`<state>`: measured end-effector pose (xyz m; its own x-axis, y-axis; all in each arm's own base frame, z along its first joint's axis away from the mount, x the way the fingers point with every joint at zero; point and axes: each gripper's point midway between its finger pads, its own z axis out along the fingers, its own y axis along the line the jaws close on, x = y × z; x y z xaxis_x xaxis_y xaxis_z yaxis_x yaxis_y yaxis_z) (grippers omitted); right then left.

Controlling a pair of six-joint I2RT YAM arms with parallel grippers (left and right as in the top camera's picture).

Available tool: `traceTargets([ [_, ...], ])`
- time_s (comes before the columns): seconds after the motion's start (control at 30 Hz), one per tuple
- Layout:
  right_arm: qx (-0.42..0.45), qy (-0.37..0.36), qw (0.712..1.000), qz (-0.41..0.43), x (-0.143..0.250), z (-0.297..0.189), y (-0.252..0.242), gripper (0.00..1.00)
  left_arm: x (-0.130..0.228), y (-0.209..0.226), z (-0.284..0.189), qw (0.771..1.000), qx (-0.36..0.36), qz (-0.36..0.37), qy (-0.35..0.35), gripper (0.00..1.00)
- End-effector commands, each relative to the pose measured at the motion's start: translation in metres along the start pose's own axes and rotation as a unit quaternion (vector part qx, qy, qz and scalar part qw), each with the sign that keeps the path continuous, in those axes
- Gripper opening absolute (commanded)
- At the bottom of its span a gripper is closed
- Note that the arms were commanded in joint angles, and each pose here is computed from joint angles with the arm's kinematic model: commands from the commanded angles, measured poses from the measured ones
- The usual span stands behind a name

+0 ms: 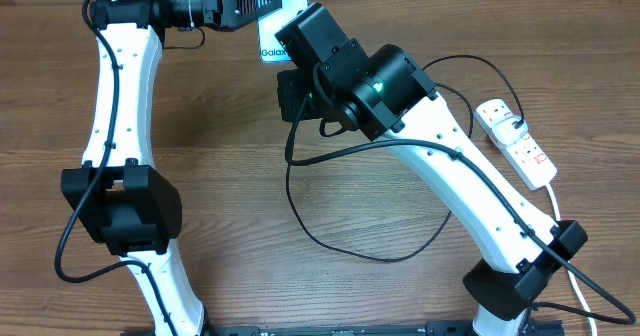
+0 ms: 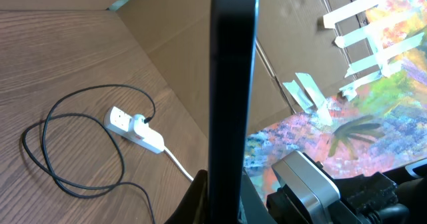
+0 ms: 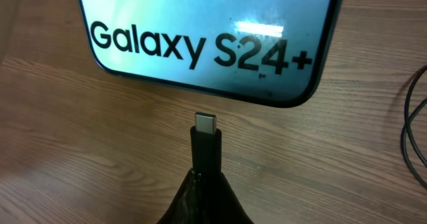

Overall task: Plug charger to phone and switch on socket
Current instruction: 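Insert the USB-C plug into the phone's port with the right gripper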

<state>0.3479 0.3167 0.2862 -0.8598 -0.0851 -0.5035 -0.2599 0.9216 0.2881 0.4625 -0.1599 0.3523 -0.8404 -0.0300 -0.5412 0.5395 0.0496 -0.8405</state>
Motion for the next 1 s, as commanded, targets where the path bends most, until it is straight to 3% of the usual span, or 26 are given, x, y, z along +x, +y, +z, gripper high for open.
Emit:
traceTargets([
  [0.0, -0.023, -0.027, 0.999, -0.008, -0.011, -0.021, 0.009, 0.04, 0.0, -0.021, 0.002, 0.999, 0.025, 0.021, 0.008, 0.04],
  [0.97, -0.005, -0.062, 0.998, -0.029, -0.026, -0.022, 0.004, 0.04, 0.0, -0.021, 0.003, 0.999, 0.025, 0.019, 0.008, 0.04],
])
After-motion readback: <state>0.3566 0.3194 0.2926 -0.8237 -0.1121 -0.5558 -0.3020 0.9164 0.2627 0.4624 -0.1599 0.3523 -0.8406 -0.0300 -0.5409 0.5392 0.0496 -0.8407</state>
